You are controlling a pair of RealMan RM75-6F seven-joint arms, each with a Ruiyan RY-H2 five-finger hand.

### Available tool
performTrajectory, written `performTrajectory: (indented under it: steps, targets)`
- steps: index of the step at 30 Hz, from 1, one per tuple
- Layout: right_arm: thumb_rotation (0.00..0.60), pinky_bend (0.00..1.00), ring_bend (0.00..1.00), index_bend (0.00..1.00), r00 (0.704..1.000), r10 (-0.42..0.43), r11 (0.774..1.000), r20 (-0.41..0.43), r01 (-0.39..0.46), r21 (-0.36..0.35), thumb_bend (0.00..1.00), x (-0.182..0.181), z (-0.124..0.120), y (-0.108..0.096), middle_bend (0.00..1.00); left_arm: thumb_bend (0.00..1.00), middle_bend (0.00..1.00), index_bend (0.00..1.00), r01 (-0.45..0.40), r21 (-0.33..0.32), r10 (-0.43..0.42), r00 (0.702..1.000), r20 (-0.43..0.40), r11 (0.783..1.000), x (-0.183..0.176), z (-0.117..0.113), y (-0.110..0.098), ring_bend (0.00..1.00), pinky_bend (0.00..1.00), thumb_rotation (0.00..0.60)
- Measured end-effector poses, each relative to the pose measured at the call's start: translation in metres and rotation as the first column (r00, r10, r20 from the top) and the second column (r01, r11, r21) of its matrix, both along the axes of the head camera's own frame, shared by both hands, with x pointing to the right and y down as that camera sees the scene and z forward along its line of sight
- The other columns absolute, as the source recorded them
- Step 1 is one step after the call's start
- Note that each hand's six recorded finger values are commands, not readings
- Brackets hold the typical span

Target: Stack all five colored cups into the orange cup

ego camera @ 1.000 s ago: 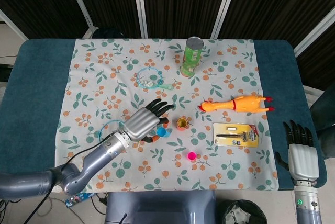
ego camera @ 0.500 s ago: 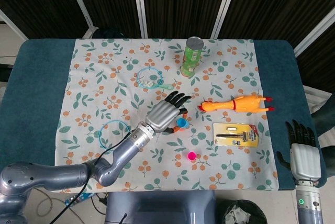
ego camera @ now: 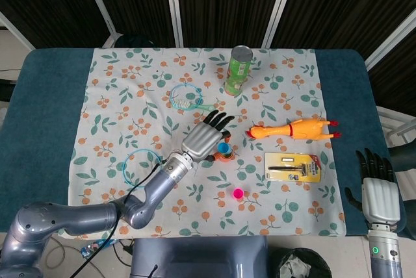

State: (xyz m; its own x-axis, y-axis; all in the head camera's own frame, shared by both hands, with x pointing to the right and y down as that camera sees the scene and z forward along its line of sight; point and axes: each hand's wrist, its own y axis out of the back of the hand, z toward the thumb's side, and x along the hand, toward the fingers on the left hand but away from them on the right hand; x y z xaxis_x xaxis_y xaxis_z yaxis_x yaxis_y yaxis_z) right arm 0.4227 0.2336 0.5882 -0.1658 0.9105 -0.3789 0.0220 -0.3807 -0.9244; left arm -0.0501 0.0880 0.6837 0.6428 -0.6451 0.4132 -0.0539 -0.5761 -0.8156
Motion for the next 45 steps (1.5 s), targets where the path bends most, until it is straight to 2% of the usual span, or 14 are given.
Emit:
performTrajectory:
  steps: [10,11,16,19,23,29,32,38,42,45]
  targets:
    - [0.600,0.06,0.00,0.00,1.000,0.002,1.000,0.001,-0.002,0.001,0.38,0.000,0.000,0.000,0.00,0.27,0.06,0.48,-0.008,-0.024,0.008,1.000,0.018,1.000,-0.003,0.009,0.004,0.00,0.00,0.600]
    - [0.600,0.06,0.00,0.00,1.000,0.002,1.000,0.001,-0.002,0.001,0.38,0.000,0.000,0.000,0.00,0.25,0.06,0.45,-0.008,-0.027,0.009,1.000,0.020,1.000,-0.004,0.010,0.004,0.00,0.00,0.600]
    - [0.600,0.06,0.00,0.00,1.000,-0.009,1.000,0.005,0.009,-0.005,0.38,-0.001,0.001,0.000,0.00,0.12,0.01,0.20,-0.011,-0.051,0.013,0.999,0.042,0.999,-0.007,0.015,0.005,0.00,0.00,0.600]
    - [0.600,0.06,0.00,0.00,0.999,-0.037,0.999,0.011,0.037,-0.011,0.37,-0.004,0.000,0.000,0.00,0.12,0.01,0.14,-0.021,-0.066,0.025,0.998,0.058,0.998,-0.009,0.014,0.005,0.00,0.00,0.600]
    - [0.600,0.06,0.00,0.00,0.996,-0.083,0.996,0.033,0.084,-0.020,0.38,-0.008,0.001,0.000,0.00,0.12,0.01,0.12,-0.032,-0.055,0.036,0.997,0.066,0.998,-0.013,0.003,0.001,0.00,0.00,0.600]
    - [0.600,0.06,0.00,0.00,0.993,-0.108,0.993,0.045,0.110,-0.034,0.38,-0.011,0.005,0.002,0.00,0.12,0.01,0.14,-0.003,0.009,0.003,0.999,0.040,1.000,-0.030,-0.031,-0.016,0.00,0.00,0.600]
    - [0.600,0.06,0.00,0.00,0.993,-0.108,0.993,0.043,0.109,-0.036,0.38,-0.011,0.005,0.003,0.00,0.12,0.01,0.14,0.018,0.080,-0.022,0.998,0.053,0.997,-0.056,-0.054,-0.028,0.00,0.00,0.600]
    - [0.600,0.06,0.00,0.00,0.989,-0.136,0.988,0.052,0.139,-0.060,0.38,-0.017,0.010,0.005,0.00,0.12,0.01,0.14,0.081,0.233,-0.113,0.985,0.129,0.969,-0.150,-0.096,-0.037,0.00,0.00,0.600]
    - [0.600,0.06,0.00,0.00,0.980,-0.188,0.980,0.071,0.192,-0.053,0.38,-0.027,0.011,0.005,0.00,0.12,0.01,0.14,0.127,0.307,-0.190,0.964,0.187,0.943,-0.230,-0.117,-0.019,0.00,0.00,0.600]
    - [0.600,0.06,0.00,0.00,0.971,-0.220,0.974,0.089,0.224,-0.032,0.38,-0.032,0.009,0.005,0.00,0.12,0.01,0.14,0.185,0.296,-0.256,0.941,0.221,0.937,-0.282,-0.120,0.008,0.00,0.00,0.600]
